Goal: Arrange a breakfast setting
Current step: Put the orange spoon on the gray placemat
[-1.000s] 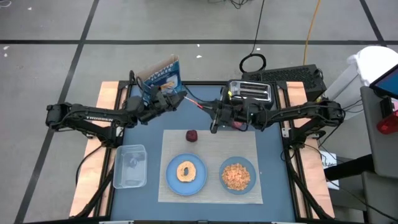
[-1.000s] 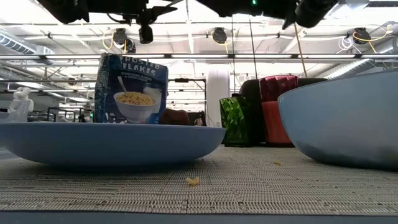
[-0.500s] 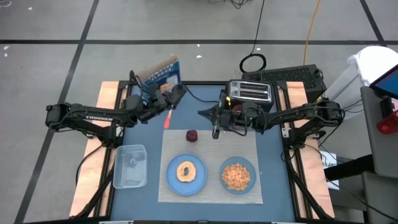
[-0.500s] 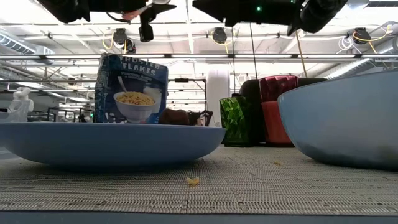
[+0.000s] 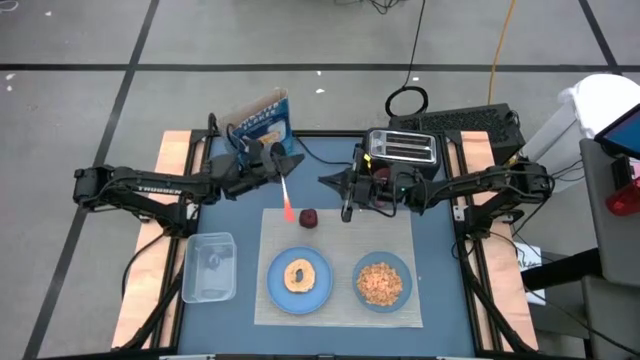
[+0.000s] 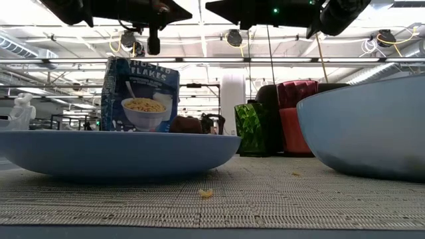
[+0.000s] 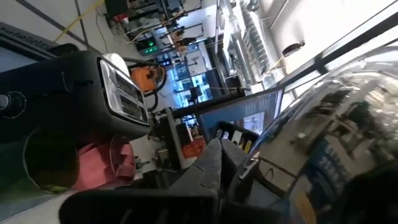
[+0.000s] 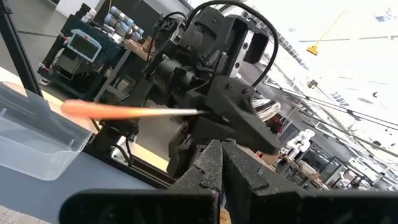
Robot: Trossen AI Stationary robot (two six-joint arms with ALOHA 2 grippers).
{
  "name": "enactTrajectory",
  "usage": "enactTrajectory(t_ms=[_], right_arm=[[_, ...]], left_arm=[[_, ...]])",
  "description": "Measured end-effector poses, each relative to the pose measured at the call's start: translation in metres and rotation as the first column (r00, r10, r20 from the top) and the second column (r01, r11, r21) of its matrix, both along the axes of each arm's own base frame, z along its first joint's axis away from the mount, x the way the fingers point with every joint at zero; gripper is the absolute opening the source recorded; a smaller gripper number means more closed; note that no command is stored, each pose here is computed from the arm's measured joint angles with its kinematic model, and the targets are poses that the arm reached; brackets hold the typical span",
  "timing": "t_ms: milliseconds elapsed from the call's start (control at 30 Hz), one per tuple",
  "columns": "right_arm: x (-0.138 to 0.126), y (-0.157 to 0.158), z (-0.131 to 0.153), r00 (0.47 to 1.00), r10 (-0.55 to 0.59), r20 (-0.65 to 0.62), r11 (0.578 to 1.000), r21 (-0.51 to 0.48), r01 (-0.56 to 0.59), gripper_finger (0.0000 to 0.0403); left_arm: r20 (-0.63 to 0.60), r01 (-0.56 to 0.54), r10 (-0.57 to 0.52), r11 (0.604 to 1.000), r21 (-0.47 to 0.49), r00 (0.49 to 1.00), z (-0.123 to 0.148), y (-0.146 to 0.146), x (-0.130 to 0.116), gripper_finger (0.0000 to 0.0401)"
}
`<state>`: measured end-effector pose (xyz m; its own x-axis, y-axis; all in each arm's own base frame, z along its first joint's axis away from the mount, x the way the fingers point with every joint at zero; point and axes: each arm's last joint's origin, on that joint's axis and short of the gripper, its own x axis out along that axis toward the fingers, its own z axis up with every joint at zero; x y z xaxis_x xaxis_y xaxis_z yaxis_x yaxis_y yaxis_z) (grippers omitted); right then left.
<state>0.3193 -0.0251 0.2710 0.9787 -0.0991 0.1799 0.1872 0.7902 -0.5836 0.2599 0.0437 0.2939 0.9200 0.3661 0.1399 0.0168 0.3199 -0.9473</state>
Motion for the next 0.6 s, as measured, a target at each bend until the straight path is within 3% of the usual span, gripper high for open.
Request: enactTrajectory(t_ms=[233, 400, 600], right_arm=[[0.0, 0.0, 0.001, 1.0, 0.01, 0.008, 0.998, 0.057, -0.01, 0.0], [0.0, 0.0, 0.001, 0.998, 0.043, 0.034, 0.966, 0.255, -0.05, 0.0], [0.0, 0.0, 0.001, 0.995, 0.073, 0.072, 0.882, 0.461, -0.098, 0.0]], left_arm=[[-0.002, 0.051, -0.051, 0.999, 0.009, 0.999, 0.0, -0.002, 0.001, 0.0005], [-0.055, 0.103, -0.102, 0.995, 0.009, 0.993, -0.005, -0.008, 0.002, 0.0004], [-0.114, 0.155, -0.157, 0.988, -0.023, 0.981, -0.012, -0.014, 0.004, 0.0004]])
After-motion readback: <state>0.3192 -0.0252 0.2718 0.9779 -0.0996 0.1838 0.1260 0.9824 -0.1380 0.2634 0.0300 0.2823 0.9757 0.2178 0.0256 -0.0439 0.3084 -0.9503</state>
